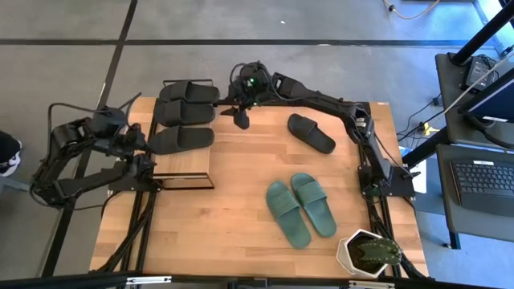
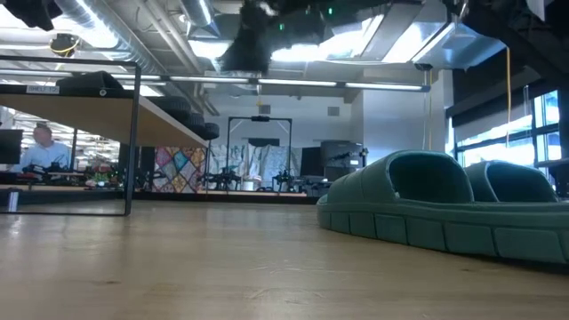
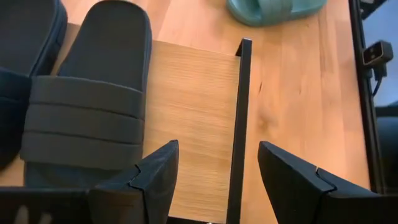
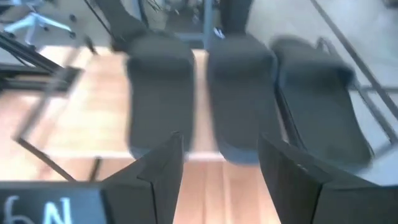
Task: Pick and place slides into the shelf
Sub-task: Put the black slipper on the shelf
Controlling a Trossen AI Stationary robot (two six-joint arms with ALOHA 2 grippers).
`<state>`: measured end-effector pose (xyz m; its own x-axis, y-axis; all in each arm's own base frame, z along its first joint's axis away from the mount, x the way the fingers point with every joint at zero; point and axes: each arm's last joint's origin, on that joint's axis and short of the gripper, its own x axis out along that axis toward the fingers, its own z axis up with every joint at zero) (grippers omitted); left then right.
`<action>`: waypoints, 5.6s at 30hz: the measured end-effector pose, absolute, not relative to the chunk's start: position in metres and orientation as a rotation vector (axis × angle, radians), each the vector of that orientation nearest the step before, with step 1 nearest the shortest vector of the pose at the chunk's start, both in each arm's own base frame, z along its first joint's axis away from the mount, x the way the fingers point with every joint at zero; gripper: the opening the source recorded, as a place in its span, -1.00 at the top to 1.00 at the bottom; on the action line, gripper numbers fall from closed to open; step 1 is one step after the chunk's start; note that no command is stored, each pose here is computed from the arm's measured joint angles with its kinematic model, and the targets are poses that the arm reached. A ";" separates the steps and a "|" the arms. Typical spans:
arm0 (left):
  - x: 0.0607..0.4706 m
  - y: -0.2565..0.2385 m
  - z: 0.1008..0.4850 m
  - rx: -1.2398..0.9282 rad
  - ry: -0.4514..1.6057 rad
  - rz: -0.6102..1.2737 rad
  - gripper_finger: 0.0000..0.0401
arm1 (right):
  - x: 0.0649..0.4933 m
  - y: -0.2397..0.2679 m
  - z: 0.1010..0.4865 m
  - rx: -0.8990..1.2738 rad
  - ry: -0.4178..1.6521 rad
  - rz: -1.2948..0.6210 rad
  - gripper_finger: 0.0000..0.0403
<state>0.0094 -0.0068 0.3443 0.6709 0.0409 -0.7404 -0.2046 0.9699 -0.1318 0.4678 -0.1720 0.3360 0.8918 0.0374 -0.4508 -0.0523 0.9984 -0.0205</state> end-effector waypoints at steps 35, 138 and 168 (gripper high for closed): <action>0.017 0.000 0.353 -0.467 0.667 0.288 -0.06 | 0.288 -0.108 0.277 -0.156 0.027 -0.113 -0.01; 0.124 0.014 0.297 -0.022 1.344 0.716 1.00 | 0.277 -0.128 0.272 -0.156 0.019 -0.205 -0.01; 0.049 0.014 0.388 -0.166 0.717 0.632 1.00 | 0.277 -0.128 0.272 -0.105 0.013 -0.202 -0.01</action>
<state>0.0491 0.0142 0.3879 0.5782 0.4826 -0.6579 -0.5925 0.8027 0.0682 0.2769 -0.1282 0.2722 0.9797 -0.2004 -0.0020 0.1991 0.9742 -0.1058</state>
